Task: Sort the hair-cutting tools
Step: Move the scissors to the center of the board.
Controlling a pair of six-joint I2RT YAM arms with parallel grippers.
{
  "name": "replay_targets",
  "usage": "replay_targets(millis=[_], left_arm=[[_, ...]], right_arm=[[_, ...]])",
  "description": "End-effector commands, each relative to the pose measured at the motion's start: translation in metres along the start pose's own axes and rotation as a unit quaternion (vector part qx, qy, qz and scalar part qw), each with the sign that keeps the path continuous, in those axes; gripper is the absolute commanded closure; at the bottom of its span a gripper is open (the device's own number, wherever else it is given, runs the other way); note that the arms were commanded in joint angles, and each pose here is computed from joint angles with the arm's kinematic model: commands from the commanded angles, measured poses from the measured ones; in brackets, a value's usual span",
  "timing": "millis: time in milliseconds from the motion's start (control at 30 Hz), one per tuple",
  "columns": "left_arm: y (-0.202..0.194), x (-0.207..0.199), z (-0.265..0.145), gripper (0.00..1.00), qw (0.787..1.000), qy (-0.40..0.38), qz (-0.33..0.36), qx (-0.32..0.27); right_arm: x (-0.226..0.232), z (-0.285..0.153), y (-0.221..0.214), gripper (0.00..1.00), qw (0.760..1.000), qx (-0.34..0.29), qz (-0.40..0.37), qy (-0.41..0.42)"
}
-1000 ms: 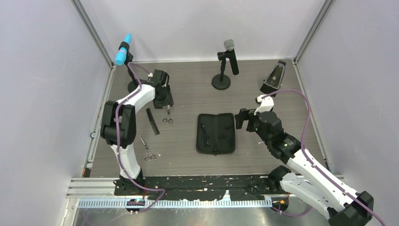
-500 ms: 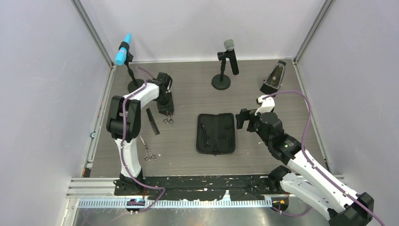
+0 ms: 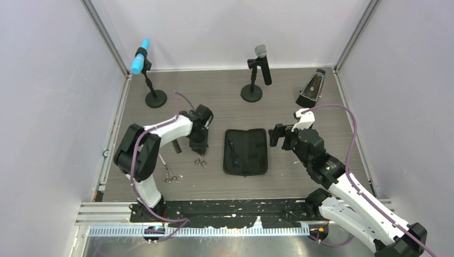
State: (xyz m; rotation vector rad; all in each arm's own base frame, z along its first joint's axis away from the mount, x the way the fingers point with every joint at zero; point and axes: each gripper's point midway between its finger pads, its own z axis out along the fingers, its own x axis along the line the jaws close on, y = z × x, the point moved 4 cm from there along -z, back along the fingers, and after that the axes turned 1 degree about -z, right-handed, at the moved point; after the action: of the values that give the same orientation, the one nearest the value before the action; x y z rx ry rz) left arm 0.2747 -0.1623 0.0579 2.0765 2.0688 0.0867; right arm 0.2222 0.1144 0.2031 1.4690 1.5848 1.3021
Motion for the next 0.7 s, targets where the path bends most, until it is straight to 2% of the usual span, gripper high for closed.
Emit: replay_targets(millis=[0,100,167,267,400,667], left_arm=[[-0.066,-0.017,-0.008,0.83,0.998,-0.005,0.037,0.050],[-0.084,-0.025,-0.013,0.71,0.998,-0.021,0.039,0.047],[-0.080,-0.029,-0.018,0.64,0.998,-0.033,0.032,0.031],[-0.064,-0.033,-0.026,0.57,0.999,-0.030,0.036,-0.001],[-0.045,-0.046,-0.025,0.56,0.997,-0.042,0.063,-0.015],[-0.035,-0.056,-0.009,0.55,0.994,-0.042,0.101,0.009]], right_arm=[[0.003,-0.002,0.013,0.04,0.999,-0.031,0.016,0.010],[0.003,-0.004,0.013,0.04,0.999,-0.030,0.018,0.011],[0.003,-0.004,0.013,0.04,0.999,-0.030,0.019,0.013],[0.004,-0.006,0.014,0.04,0.999,-0.031,0.021,0.016],[0.003,-0.009,0.015,0.04,0.999,-0.034,0.023,0.015],[0.000,-0.013,0.015,0.04,0.999,-0.038,0.025,0.010]])
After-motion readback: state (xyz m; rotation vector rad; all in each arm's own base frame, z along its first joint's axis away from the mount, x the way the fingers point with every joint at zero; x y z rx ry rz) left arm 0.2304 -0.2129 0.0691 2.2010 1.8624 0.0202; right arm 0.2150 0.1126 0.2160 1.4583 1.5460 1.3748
